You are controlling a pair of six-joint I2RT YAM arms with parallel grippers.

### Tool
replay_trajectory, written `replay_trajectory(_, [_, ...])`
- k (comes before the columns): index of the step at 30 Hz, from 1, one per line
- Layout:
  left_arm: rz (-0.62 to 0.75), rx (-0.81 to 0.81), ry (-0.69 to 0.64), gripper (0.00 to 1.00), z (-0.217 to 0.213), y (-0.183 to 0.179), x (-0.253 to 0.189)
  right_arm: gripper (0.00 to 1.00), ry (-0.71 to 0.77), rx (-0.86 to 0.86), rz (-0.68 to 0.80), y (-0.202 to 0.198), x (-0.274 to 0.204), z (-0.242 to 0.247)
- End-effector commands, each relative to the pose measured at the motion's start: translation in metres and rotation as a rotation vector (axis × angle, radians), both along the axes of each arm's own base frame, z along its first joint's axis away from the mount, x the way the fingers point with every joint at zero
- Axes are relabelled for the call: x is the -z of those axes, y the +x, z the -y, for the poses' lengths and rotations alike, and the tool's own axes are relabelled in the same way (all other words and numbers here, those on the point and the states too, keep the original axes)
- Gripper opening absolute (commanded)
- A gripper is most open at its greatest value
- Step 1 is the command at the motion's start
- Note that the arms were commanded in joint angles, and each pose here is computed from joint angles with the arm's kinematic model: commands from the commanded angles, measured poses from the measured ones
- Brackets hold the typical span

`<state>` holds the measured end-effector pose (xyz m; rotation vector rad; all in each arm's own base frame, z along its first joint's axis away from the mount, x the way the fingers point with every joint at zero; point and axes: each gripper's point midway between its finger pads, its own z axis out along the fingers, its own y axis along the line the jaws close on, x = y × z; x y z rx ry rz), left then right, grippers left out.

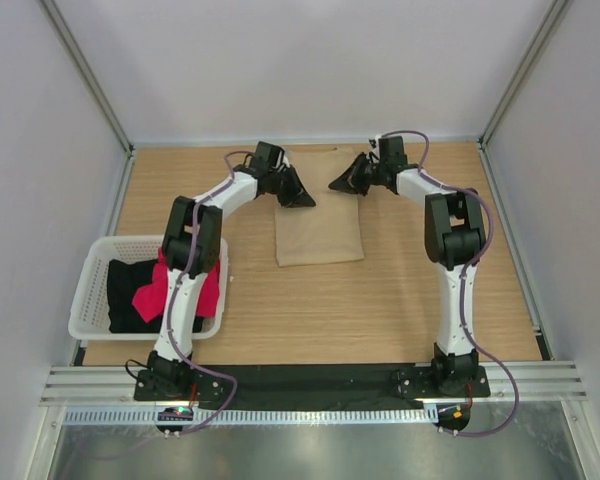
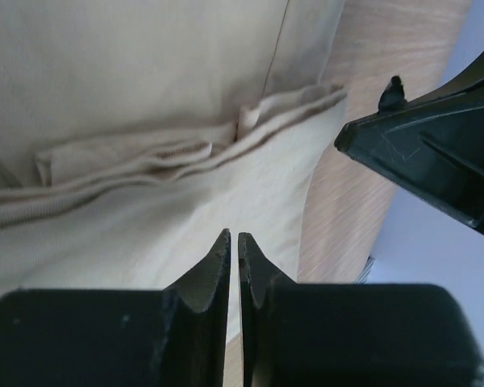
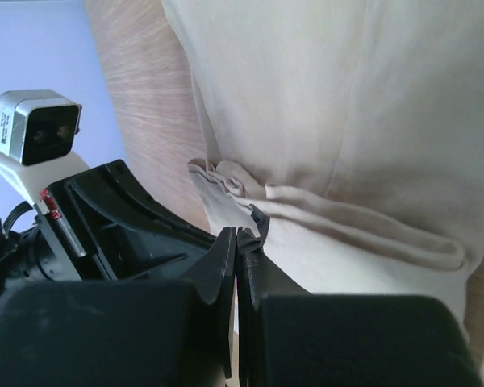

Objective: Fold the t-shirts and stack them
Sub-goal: Fold the tshirt

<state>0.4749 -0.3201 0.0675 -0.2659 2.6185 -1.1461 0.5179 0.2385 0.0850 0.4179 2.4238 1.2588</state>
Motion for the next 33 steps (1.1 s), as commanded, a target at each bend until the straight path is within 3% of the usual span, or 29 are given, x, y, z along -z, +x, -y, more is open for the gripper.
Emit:
replay_trajectory(1, [0.073,-0.040,-0.109,0.07,0.013,0.031,-0.025,0.03,0.129,-0.046,0.046,0.007,-0.017,-0.017])
replay_trajectory(8, [0.056,-0.134,-0.145,0.08,0.009,0.060,0.002,0.03,0.181,-0.016,-0.003,0.019,0.018,-0.020])
replay_trajectory(13, [-0.035,-0.160,-0.121,0.08,0.003,0.060,0.048,0.02,0.150,0.039,-0.068,0.020,0.056,-0.006])
replay_trajectory(16, [-0.063,-0.155,-0.126,0.08,0.001,0.056,0.054,0.02,0.130,0.044,-0.098,0.022,0.070,0.001])
replay_trajectory(29, [0.075,-0.129,-0.154,0.11,-0.013,0.053,-0.048,0.01,0.165,0.008,0.012,0.036,-0.008,-0.002])
replay_trajectory(33, [0.076,-0.133,-0.155,0.12,-0.018,0.053,-0.049,0.01,0.175,0.009,0.023,0.035,-0.019,-0.003])
